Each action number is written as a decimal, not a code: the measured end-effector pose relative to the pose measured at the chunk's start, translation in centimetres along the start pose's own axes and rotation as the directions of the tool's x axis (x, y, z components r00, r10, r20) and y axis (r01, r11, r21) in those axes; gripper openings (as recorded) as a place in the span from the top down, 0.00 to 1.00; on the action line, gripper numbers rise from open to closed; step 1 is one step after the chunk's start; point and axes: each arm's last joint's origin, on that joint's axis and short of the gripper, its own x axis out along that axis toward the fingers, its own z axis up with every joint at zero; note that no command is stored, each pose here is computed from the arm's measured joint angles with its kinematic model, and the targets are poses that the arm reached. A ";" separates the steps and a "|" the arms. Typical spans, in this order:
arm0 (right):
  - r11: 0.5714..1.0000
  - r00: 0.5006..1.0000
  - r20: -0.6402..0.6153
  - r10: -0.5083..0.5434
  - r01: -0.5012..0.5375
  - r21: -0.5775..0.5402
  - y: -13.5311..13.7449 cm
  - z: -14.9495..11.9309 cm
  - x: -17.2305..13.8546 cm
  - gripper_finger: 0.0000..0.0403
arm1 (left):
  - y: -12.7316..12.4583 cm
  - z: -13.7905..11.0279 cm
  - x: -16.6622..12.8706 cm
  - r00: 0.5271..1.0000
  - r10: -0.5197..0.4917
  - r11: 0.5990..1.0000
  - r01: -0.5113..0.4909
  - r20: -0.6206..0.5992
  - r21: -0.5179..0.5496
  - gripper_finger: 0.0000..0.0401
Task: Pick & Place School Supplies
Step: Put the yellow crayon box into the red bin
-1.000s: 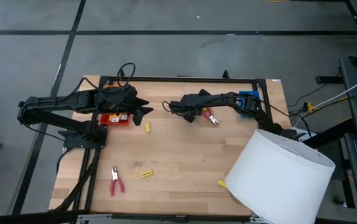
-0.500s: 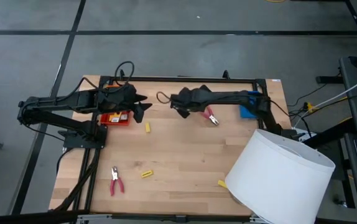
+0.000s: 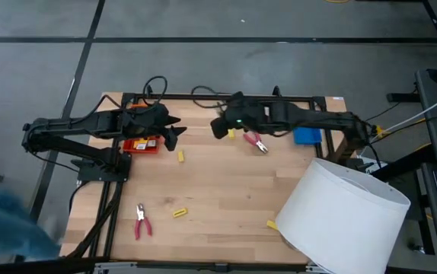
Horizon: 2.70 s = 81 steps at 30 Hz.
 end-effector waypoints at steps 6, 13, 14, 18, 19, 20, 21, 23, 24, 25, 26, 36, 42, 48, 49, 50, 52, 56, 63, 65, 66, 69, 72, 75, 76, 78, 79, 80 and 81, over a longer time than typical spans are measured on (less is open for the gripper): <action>0.967 0.964 0.122 0.237 -0.246 0.065 2.5 0.7 -3.9 0.90 | -1.4 1.5 1.0 0.982 -0.145 0.989 0.147 0.121 -0.007 0.47; 0.924 0.925 0.177 0.336 -0.360 0.127 3.9 0.6 -5.5 0.90 | -2.8 2.5 2.0 0.936 -0.286 0.956 0.295 0.206 -0.010 0.47; 0.922 0.923 0.176 0.341 -0.365 0.129 4.0 0.5 -5.6 0.90 | -3.0 2.7 2.2 0.927 -0.304 0.950 0.313 0.219 -0.009 0.47; 0.919 0.920 0.182 0.347 -0.372 0.128 4.4 0.2 -6.2 0.90 | -3.4 2.9 2.4 0.904 -0.357 0.930 0.368 0.235 -0.002 0.47; 0.920 0.920 0.189 0.344 -0.370 0.129 4.4 0.1 -6.3 0.90 | -3.4 3.0 2.4 0.899 -0.367 0.926 0.378 0.237 0.000 0.47; 0.921 0.920 0.194 0.340 -0.367 0.130 4.5 0.1 -6.3 0.90 | -3.4 3.0 2.4 0.897 -0.374 0.923 0.384 0.236 0.001 0.47; 0.922 0.921 0.196 0.337 -0.365 0.129 4.5 0.1 -6.4 0.90 | -3.4 3.0 2.4 0.895 -0.380 0.921 0.390 0.231 0.002 0.47; 0.923 0.921 0.198 0.335 -0.363 0.128 4.6 0.0 -6.4 0.90 | -3.5 2.9 2.4 0.892 -0.395 0.915 0.404 0.219 0.005 0.47; 0.922 0.921 0.197 0.337 -0.365 0.127 4.6 0.0 -6.4 0.90 | -3.5 2.9 2.3 0.890 -0.405 0.911 0.413 0.210 0.006 0.47; 0.921 0.920 0.197 0.340 -0.368 0.126 4.7 -0.1 -6.4 0.90 | -3.4 2.8 2.3 0.888 -0.415 0.906 0.422 0.197 0.009 0.47; 0.920 0.918 0.198 0.343 -0.371 0.127 4.7 -0.1 -6.4 0.90 | -3.4 2.7 2.2 0.886 -0.424 0.903 0.430 0.187 0.010 0.47; 0.896 0.891 0.240 0.386 -0.424 0.132 5.4 -0.1 -7.6 0.90 | -3.7 2.6 1.3 0.804 -0.585 0.811 0.580 0.101 0.079 0.47; 0.877 0.866 0.270 0.421 -0.465 0.121 5.8 0.0 -8.3 0.90 | -3.2 3.6 1.2 0.764 -0.626 0.778 0.625 0.157 0.058 0.45; 0.878 0.863 0.269 0.427 -0.467 0.103 6.0 -0.1 -8.4 0.90 | -2.6 4.8 1.0 0.691 -0.693 0.709 0.705 0.208 0.022 0.43; 0.878 0.862 0.272 0.429 -0.468 0.100 6.0 -0.1 -8.4 0.90 | -2.5 4.8 1.0 0.687 -0.696 0.704 0.710 0.207 0.011 0.43; 0.878 0.861 0.274 0.430 -0.469 0.098 6.0 -0.1 -8.4 0.90 | -2.4 4.9 1.1 0.683 -0.702 0.697 0.717 0.203 0.002 0.43; 0.877 0.859 0.277 0.431 -0.471 0.095 6.0 -0.1 -8.4 0.90 | -2.5 5.0 1.4 0.671 -0.712 0.684 0.729 0.208 -0.010 0.43; 0.878 0.856 0.286 0.430 -0.470 0.088 6.0 0.0 -8.5 0.90 | -2.8 5.2 1.8 0.639 -0.737 0.651 0.759 0.221 -0.026 0.43; 0.887 0.861 0.297 0.414 -0.454 0.081 6.0 0.1 -8.5 0.90 | -3.1 5.1 3.0 0.623 -0.755 0.628 0.777 0.206 -0.050 0.50; 0.887 0.861 0.297 0.414 -0.454 0.081 6.0 0.1 -8.5 0.90 | -3.2 5.1 3.3 0.626 -0.753 0.630 0.775 0.201 -0.053 0.55; 0.887 0.861 0.297 0.414 -0.454 0.080 6.0 0.1 -8.5 0.90 | -3.2 5.0 3.4 0.627 -0.753 0.631 0.774 0.199 -0.055 0.57; 0.888 0.861 0.297 0.414 -0.453 0.077 6.0 0.1 -8.5 0.90 | -3.3 5.2 3.5 0.617 -0.757 0.624 0.781 0.215 -0.043 0.65; 0.889 0.861 0.297 0.413 -0.452 0.073 6.0 0.0 -8.5 0.90 | -3.3 5.2 3.5 0.618 -0.757 0.625 0.779 0.215 -0.039 0.74; 0.890 0.861 0.297 0.413 -0.451 0.071 6.0 0.0 -8.5 0.90 | -3.3 5.2 3.5 0.613 -0.761 0.621 0.783 0.212 -0.031 0.82; 0.890 0.861 0.297 0.413 -0.451 0.068 6.0 0.0 -8.5 0.90 | -3.3 5.2 3.5 0.608 -0.766 0.618 0.786 0.208 -0.026 0.85; 0.892 0.861 0.296 0.414 -0.448 0.056 6.0 0.0 -8.5 0.90 | -3.3 5.1 3.5 0.601 -0.774 0.610 0.792 0.201 -0.022 0.90; 0.892 0.861 0.297 0.414 -0.448 0.056 6.0 0.0 -8.5 0.90 | -3.4 5.1 3.5 0.598 -0.777 0.607 0.795 0.199 -0.021 0.92; 0.892 0.860 0.297 0.414 -0.448 0.054 6.0 0.1 -8.5 0.90 | -3.4 5.1 3.5 0.596 -0.778 0.605 0.796 0.197 -0.021 0.93; 0.892 0.859 0.297 0.416 -0.450 0.053 6.0 0.1 -8.5 0.90 | -3.4 5.1 3.5 0.594 -0.781 0.602 0.798 0.195 -0.020 0.93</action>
